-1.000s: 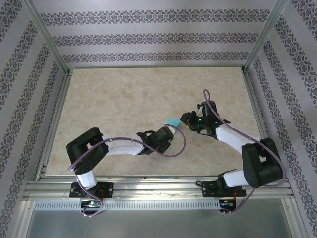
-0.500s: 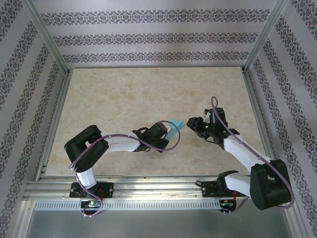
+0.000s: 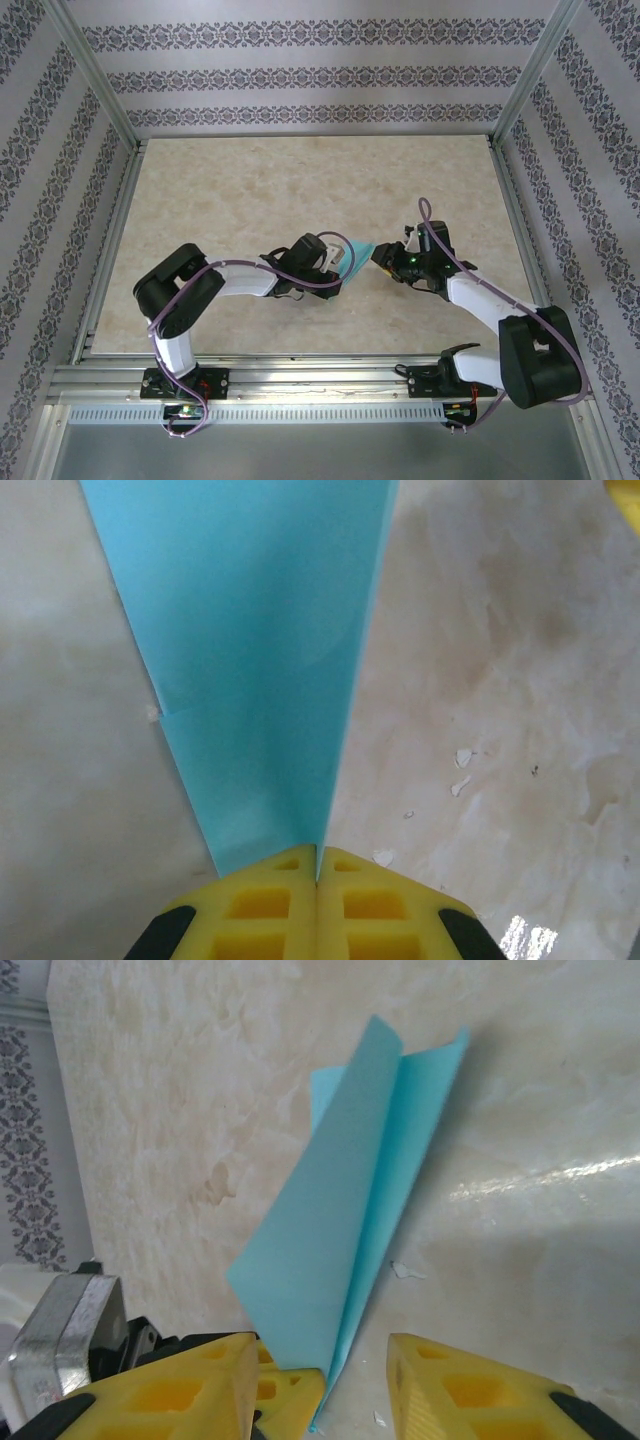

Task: Fold a paper plane with a square sheet of paper (pick it up from the middle)
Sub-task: Fold the wing for the fifth time at the center of the table.

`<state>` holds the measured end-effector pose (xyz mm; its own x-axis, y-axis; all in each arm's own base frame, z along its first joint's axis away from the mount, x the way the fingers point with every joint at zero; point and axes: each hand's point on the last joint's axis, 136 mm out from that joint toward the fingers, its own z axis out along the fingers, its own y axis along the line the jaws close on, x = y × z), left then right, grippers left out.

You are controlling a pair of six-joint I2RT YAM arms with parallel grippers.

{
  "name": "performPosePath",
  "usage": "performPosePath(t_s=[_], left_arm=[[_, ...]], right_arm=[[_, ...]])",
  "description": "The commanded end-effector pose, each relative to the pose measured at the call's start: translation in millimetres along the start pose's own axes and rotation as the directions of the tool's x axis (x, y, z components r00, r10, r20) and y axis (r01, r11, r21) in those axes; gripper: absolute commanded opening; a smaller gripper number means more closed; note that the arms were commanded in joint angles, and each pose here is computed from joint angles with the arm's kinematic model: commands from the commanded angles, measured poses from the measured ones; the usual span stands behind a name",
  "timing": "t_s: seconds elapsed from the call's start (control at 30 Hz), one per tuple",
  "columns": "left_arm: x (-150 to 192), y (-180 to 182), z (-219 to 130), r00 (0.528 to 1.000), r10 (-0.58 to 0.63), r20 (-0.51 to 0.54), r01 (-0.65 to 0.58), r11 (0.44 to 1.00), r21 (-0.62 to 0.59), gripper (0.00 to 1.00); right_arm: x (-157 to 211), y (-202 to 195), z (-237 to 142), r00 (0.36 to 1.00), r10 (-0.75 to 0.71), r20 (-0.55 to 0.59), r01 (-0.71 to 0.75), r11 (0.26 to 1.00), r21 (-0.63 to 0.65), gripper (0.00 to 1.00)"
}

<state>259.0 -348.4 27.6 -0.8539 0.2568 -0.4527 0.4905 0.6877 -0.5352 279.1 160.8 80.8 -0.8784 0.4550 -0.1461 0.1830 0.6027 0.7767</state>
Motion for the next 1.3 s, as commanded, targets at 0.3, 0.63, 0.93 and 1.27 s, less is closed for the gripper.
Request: performPosePath(t_s=[0.3,0.63,0.93,1.27], left_arm=[[4,-12,19,0.991,-0.116,-0.066,0.124,0.983,0.132,0.00],[2,-16,27,0.972,-0.222,-0.084,0.234,0.952,0.198,0.00],[4,-15,29,0.958,-0.268,-0.106,0.285,0.936,0.205,0.00],[9,-4,29,0.931,-0.350,-0.102,0.364,0.906,0.215,0.00]], right_arm=[[20,9,25,0.994,-0.064,-0.085,0.060,0.997,-0.049,0.24],[23,11,34,0.996,-0.060,-0.066,0.054,0.995,-0.089,0.06],[18,7,54,0.993,-0.058,-0.105,0.044,0.990,-0.130,0.03],[5,-6,60,0.995,-0.024,-0.094,0.011,0.990,-0.139,0.04]])
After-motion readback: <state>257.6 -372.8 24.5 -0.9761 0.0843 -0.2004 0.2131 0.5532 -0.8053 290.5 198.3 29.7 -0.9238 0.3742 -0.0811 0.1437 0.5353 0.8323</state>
